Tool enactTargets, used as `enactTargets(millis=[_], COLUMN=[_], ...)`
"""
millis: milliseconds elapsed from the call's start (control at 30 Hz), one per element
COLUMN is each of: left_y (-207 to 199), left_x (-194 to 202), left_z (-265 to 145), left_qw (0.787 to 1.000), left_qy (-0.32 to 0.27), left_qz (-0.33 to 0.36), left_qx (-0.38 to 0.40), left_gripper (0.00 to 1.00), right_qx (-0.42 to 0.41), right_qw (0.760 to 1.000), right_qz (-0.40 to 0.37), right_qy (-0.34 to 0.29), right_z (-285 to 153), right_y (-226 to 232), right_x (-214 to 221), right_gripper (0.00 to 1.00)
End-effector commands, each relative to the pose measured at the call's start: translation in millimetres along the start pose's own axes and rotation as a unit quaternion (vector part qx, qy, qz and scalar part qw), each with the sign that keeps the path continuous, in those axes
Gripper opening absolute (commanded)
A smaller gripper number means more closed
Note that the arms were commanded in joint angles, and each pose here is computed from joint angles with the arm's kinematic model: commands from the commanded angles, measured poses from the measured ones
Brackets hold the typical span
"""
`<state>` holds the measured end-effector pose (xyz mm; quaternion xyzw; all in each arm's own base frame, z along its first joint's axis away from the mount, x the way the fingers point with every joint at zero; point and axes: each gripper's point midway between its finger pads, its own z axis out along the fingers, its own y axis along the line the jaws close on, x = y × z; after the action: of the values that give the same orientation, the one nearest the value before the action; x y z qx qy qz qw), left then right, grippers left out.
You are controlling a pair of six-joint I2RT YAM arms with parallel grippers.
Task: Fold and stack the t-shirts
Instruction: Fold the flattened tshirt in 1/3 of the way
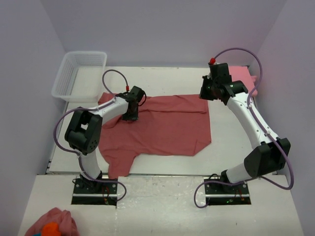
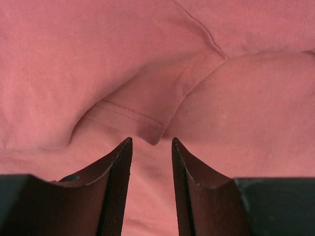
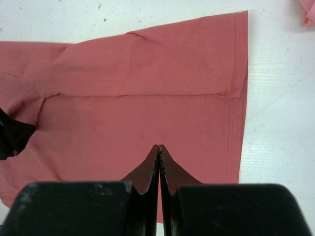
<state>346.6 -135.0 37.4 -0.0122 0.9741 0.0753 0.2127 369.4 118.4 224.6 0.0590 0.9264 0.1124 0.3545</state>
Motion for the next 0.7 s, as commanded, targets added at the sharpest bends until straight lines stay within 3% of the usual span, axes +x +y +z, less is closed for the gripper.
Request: enactTargets(millis=[0, 333, 667], left_y=[-10, -13, -12], left_x=[-18, -16, -21], left_z=[1, 13, 7], left_qw=[1.0, 1.0, 1.0], left_qy=[-0.022, -0.011, -0.017], left_qz=[0.003, 0.01, 0.009], left_qx=[0.015, 0.009, 0.006], left_gripper=[0.39, 0.37, 0.17], right_qx=[-0.021, -0.019, -0.034], right_qw=[0.999, 0.999, 0.999], right_qz=[-0.007, -0.008, -0.005], right_qy=[-0.031, -0.032, -0.021], right_z=[-14, -14, -9], right_y=[5, 2, 8], right_x=[-13, -11, -8], right_gripper=[0.0, 0.0, 0.0])
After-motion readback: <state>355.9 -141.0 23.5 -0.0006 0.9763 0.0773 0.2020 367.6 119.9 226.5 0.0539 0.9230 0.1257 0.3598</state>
